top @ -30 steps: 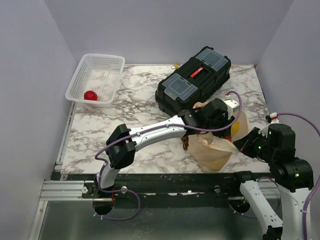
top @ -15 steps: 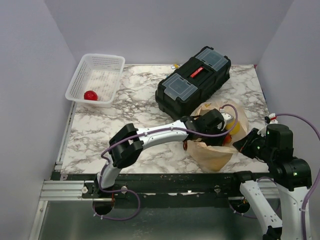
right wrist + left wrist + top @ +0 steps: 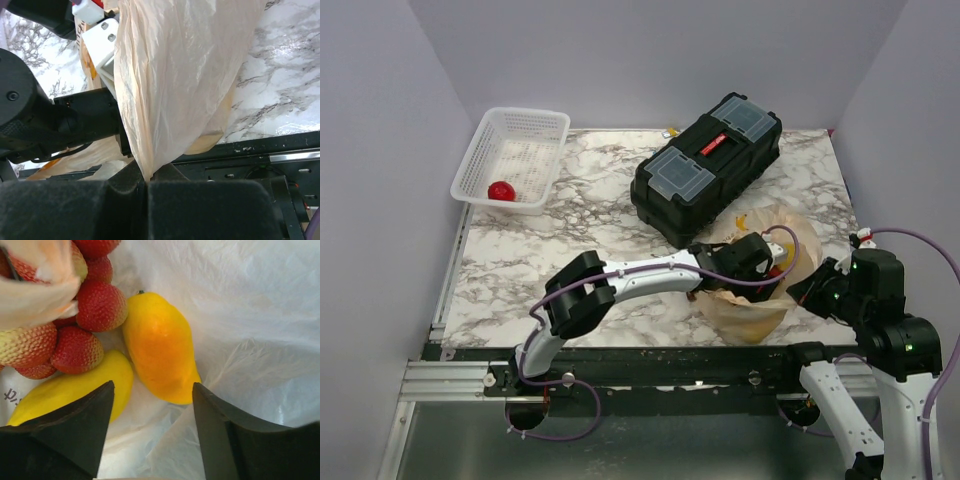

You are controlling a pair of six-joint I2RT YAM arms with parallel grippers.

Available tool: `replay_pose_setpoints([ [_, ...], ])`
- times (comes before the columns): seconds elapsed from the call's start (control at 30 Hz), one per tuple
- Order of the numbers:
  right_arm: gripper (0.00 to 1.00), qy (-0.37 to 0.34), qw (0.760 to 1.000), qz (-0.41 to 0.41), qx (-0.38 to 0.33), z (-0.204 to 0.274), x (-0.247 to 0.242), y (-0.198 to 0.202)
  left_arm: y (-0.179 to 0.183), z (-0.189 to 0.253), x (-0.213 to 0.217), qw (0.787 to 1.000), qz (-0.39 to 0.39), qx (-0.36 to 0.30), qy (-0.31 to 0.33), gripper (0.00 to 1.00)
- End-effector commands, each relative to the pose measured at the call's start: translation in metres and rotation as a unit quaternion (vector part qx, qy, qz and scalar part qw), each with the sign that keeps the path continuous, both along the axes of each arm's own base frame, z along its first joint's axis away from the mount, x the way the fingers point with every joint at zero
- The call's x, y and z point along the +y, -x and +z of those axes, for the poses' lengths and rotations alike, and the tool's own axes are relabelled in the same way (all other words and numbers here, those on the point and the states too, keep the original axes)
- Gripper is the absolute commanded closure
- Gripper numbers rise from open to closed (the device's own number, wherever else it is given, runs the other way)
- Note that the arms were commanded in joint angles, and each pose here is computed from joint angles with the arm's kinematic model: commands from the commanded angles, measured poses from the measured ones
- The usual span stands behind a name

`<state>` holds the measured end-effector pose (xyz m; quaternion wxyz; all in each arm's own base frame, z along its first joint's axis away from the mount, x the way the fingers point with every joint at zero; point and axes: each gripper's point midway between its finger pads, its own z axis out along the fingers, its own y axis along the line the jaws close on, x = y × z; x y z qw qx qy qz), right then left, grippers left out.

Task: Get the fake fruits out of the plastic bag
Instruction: Take out the fake fruit from the plastic bag.

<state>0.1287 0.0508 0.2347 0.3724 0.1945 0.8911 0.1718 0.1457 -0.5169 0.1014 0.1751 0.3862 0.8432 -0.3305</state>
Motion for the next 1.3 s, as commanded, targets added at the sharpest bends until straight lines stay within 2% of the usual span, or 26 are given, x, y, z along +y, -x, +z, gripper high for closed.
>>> replay_pose_setpoints([
  [0.0, 0.99, 0.017, 1.0, -0.011, -0.008, 0.003, -0.008, 0.002, 0.015, -0.015, 0.001, 0.999, -0.02, 0.024, -0.023, 0.31],
  [0.2, 0.99, 0.014, 1.0, -0.01, -0.005, -0.001, -0.007, 0.003, 0.026, -0.019, -0.004, 0.999, -0.025, 0.039, -0.024, 0.29],
  [0.3, 0.99, 0.008, 1.0, -0.009, -0.004, 0.0, -0.005, 0.004, 0.018, -0.023, -0.01, 0.998, 0.022, 0.052, -0.035, 0.31],
  [0.5, 0.99, 0.002, 1.0, -0.008, -0.006, 0.007, -0.003, 0.008, 0.006, -0.032, -0.023, 0.99, 0.119, 0.071, -0.031, 0.3],
  [0.67, 0.99, 0.001, 1.0, -0.011, -0.003, 0.005, -0.004, 0.013, -0.003, -0.048, -0.025, 0.985, 0.152, 0.054, -0.054, 0.32],
  [0.83, 0.99, 0.004, 1.0, -0.013, 0.0, 0.001, -0.005, 0.014, -0.003, -0.069, -0.015, 0.978, 0.185, 0.043, -0.083, 0.27],
  [0.93, 0.99, 0.003, 1.0, -0.011, -0.001, 0.001, -0.004, 0.012, -0.001, -0.084, -0.006, 0.972, 0.208, 0.026, -0.109, 0.21],
  [1.03, 0.99, 0.004, 1.0, -0.01, -0.002, 0.001, -0.004, 0.01, 0.002, -0.1, 0.001, 0.966, 0.219, 0.026, -0.133, 0.2],
  [1.17, 0.99, 0.006, 1.0, -0.011, -0.003, 0.0, -0.005, 0.01, -0.006, -0.104, 0.006, 0.964, 0.22, -0.001, -0.146, 0.32],
  [1.27, 0.99, 0.008, 1.0, -0.012, -0.001, -0.003, -0.006, 0.01, -0.013, -0.091, 0.007, 0.967, 0.216, -0.024, -0.134, 0.5],
])
